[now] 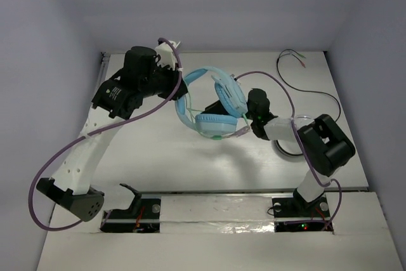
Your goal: Wrap the headphones
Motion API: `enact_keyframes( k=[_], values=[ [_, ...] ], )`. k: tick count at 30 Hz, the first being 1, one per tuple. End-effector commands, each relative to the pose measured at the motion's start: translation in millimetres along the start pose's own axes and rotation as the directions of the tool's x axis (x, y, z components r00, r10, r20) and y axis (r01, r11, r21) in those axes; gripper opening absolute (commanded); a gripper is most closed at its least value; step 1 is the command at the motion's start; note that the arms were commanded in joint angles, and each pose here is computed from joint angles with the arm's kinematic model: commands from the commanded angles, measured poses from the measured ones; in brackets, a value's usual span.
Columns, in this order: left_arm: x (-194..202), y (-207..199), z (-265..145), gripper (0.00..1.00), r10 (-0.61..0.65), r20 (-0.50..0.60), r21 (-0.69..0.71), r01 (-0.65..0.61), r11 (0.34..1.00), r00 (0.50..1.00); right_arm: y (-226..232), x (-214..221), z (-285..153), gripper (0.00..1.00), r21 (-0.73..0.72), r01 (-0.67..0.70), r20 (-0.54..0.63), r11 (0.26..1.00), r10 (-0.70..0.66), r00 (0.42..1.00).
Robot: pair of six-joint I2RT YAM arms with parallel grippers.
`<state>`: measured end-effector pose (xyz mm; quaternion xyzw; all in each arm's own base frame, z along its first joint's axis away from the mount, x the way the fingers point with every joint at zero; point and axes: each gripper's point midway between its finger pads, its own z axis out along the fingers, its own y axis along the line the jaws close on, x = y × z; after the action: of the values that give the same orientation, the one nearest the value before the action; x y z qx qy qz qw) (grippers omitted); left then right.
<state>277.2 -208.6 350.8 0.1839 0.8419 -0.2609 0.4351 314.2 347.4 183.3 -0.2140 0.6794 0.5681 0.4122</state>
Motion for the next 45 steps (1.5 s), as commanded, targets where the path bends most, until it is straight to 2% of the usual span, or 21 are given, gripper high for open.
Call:
enact_keyframes(
  k=[1, 4, 8, 12, 16, 18, 19, 20, 22, 24, 25, 29, 32, 33, 37, 42, 45],
  values=[
    [-5.7, -29.8, -6.1, 0.0, 0.004, 0.03, 0.136, -0.008, 0.991, 1.0, 17.2, -35.8, 7.4, 0.73, -0.046, 0.12, 0.102, 0.992, -0.114, 0.988],
    [3.0, -40.7, -4.7, 0.0, 0.0, 0.003, 0.208, -0.001, 0.978, 1.0, 18.6, -40.4, 9.3, 0.79, -0.042, 0.147, 0.085, 0.988, -0.143, 0.986],
    [10.8, -66.9, -6.4, 0.0, 0.016, -0.03, 0.324, -0.006, 0.946, 0.999, 28.4, -39.9, 13.4, 0.83, -0.115, 0.166, 0.062, 0.979, -0.159, 0.985],
    [17.6, -77.1, -0.2, 0.0, 0.023, -0.079, 0.358, 0.007, 0.934, 0.997, 47.6, -35.9, 22.9, 0.83, -0.251, 0.153, -0.002, 0.956, -0.159, 0.987],
    [25.1, -85.6, 6.0, 0.0, 0.038, -0.108, 0.373, 0.005, 0.928, 0.993, 54.6, -36.5, 34.4, 0.78, -0.285, 0.123, 0.004, 0.95, -0.127, 0.992],
    [25.3, -89.1, 2.7, 0.0, 0.039, -0.098, 0.379, 0.001, 0.925, 0.994, 59.7, -42.5, 34.3, 0.57, -0.308, 0.136, 0.043, 0.942, -0.129, 0.991],
    [25.5, -88.4, 2.6, 0.0, 0.036, -0.095, 0.375, 0.002, 0.927, 0.995, 59.3, -43.2, 34.0, 0.4, -0.303, 0.125, 0.052, 0.945, -0.115, 0.992],
    [28.1, -86.0, 3.1, 0.0, 0.034, -0.096, 0.364, 0.003, 0.931, 0.995, 56.2, -46.8, 33.0, 0.14, -0.272, 0.125, 0.082, 0.954, -0.106, 0.991],
    [31.3, -80.7, 0.5, 0.0, 0.035, -0.089, 0.339, -0.003, 0.941, 0.995, 48.1, -55.7, 30.2, 0.0, -0.214, 0.143, 0.125, 0.966, -0.118, 0.985],
    [41.9, -75.6, -0.8, 0.0, 0.033, -0.103, 0.321, 0.002, 0.947, 0.994, 36.4, -72.1, 25.7, 0.0, -0.11, 0.135, 0.178, 0.985, -0.114, 0.977],
    [53.3, -67.2, 2.3, 0.0, 0.026, -0.128, 0.285, 0.011, 0.959, 0.991, 29.4, -96.4, 18.4, 0.0, -0.029, 0.158, 0.247, 0.987, -0.146, 0.958],
    [77.5, -44.1, 1.2, 0.0, 0.021, -0.156, 0.181, 0.008, 0.983, 0.988, 3.4, -136.7, -7.0, 0.0, 0.197, 0.147, 0.325, 0.969, -0.206, 0.923],
    [82.4, -37.1, -1.8, 0.0, 0.015, -0.146, 0.147, 0.007, 0.989, 0.989, 8.3, -163.3, -32.0, 0.0, 0.303, 0.189, 0.339, 0.934, -0.291, 0.895],
    [79.8, -37.2, -4.3, 0.0, 0.013, -0.129, 0.145, 0.006, 0.989, 0.992, 6.1, -160.3, -34.6, 0.0, 0.327, 0.187, 0.307, 0.927, -0.291, 0.906],
    [68.7, -45.3, -7.2, 0.0, 0.008, -0.09, 0.181, 0.009, 0.984, 0.996, 14.4, -156.5, -40.0, 0.0, 0.317, 0.201, 0.289, 0.927, -0.296, 0.911],
    [51.4, -48.3, -11.1, 0.0, -0.003, -0.023, 0.182, 0.007, 0.983, 1.0, 11.9, -120.5, -51.4, 0.0, 0.288, 0.154, 0.28, 0.945, -0.237, 0.93],
    [41.3, -62.6, -15.5, 0.0, -0.009, 0.008, 0.254, 0.007, 0.967, 1.0, 6.4, -104.5, -54.5, 0.0, 0.285, 0.119, 0.271, 0.951, -0.199, 0.942]
  ],
)
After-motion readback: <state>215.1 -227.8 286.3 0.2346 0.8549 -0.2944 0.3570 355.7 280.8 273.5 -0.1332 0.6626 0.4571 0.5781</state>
